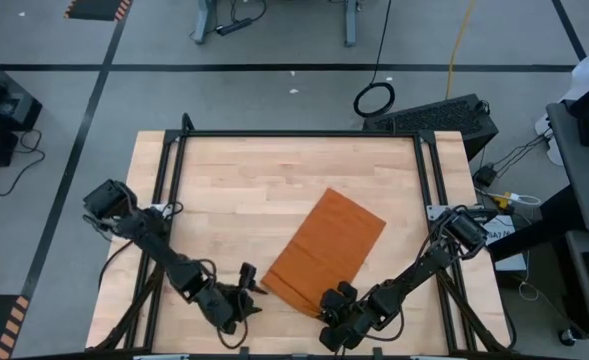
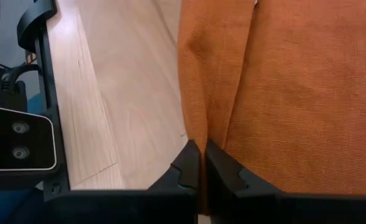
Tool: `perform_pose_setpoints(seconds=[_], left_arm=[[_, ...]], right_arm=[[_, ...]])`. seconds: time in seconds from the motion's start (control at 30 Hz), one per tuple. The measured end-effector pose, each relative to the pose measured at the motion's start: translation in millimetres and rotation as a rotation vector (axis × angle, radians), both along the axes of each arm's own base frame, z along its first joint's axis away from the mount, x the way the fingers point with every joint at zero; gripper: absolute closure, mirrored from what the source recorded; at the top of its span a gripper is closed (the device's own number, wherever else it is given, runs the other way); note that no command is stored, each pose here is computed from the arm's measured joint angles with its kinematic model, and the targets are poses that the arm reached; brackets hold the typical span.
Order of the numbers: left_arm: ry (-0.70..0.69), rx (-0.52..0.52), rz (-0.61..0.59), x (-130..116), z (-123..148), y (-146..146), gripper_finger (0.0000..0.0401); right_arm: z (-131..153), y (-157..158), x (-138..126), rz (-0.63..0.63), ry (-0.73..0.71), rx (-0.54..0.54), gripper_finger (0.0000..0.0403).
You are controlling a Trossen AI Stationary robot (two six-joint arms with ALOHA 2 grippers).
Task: Roll towel into tight, uniform cylinder
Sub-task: Roll the brown towel
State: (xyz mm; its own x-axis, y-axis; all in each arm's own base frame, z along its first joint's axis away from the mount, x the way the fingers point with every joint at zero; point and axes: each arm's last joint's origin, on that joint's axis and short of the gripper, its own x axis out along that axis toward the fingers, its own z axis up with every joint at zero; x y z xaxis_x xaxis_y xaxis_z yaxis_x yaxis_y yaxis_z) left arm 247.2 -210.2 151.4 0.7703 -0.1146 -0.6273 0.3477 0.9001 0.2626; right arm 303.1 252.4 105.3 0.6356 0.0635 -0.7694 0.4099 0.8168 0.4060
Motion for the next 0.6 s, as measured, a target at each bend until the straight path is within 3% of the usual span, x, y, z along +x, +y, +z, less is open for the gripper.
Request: perform_pose_setpoints(seconds=[0.3,0.6], left_arm=[[0.081,0.073,0.014,11,-24,12,0.0207],[0.102,0.107,0.017,16,-27,20,0.025]], right_arm=[[0,0,0,-0.01,0.01,0.031,0.0403],[0,0,0,-0.01,0.01,0.031,0.0403]])
